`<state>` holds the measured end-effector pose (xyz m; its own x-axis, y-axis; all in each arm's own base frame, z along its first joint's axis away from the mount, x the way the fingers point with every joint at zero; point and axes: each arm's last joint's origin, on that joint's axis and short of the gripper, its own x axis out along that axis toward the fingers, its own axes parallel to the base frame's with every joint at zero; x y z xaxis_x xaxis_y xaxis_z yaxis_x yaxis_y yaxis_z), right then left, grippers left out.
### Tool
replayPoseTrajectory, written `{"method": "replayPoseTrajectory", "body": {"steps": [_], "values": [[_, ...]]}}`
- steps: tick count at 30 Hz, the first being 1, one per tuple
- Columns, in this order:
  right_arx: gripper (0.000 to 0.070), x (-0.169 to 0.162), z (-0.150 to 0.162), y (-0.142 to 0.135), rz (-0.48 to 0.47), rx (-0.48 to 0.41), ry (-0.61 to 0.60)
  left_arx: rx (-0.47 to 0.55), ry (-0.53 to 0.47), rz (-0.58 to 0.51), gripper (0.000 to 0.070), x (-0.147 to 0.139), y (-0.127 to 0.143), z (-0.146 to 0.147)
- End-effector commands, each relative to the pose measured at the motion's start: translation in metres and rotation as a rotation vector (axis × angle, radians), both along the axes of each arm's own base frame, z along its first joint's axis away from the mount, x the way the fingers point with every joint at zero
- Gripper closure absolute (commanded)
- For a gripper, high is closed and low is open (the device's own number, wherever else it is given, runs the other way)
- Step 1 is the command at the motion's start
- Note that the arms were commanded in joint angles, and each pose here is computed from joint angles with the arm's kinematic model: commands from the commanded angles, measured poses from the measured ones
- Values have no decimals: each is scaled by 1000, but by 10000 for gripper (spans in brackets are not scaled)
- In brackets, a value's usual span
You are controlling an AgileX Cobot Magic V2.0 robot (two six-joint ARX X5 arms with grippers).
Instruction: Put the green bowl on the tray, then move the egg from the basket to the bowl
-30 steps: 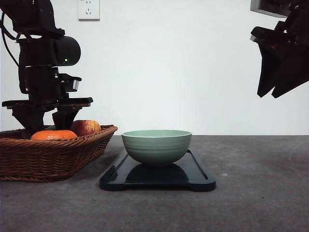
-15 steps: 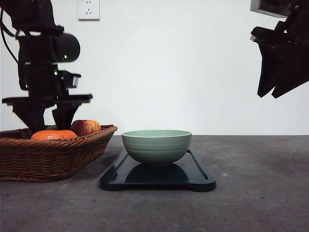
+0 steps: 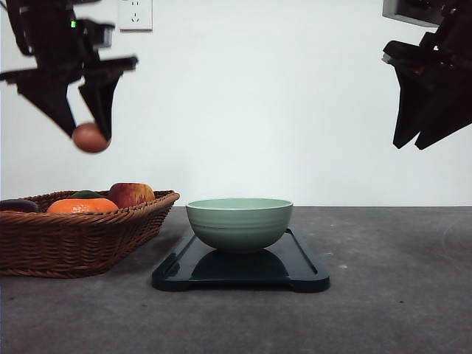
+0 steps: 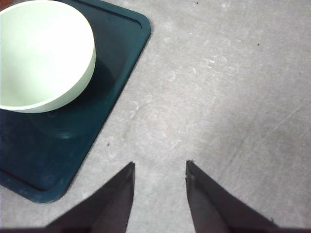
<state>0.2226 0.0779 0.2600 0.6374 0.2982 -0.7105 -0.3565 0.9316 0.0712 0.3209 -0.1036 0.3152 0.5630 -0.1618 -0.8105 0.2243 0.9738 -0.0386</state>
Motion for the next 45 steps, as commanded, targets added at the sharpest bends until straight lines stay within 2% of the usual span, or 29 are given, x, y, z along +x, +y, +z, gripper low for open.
{"method": "replayPoseTrajectory", "body": {"steps": [1,16,36,45], "values": [[503,2,0,2,2,4,-4,-12,-41,-23,476,2,-7,8],[503,2,0,2,2,5,-6,-104,-156,-142,471,-11,-62,25],[503,1,0,2,2,3,-1,-102,-122,-233,471,-1,-110,-7],[503,1,-1,2,2,1,5,-95,-59,-272,472,7,-128,-32]]}}
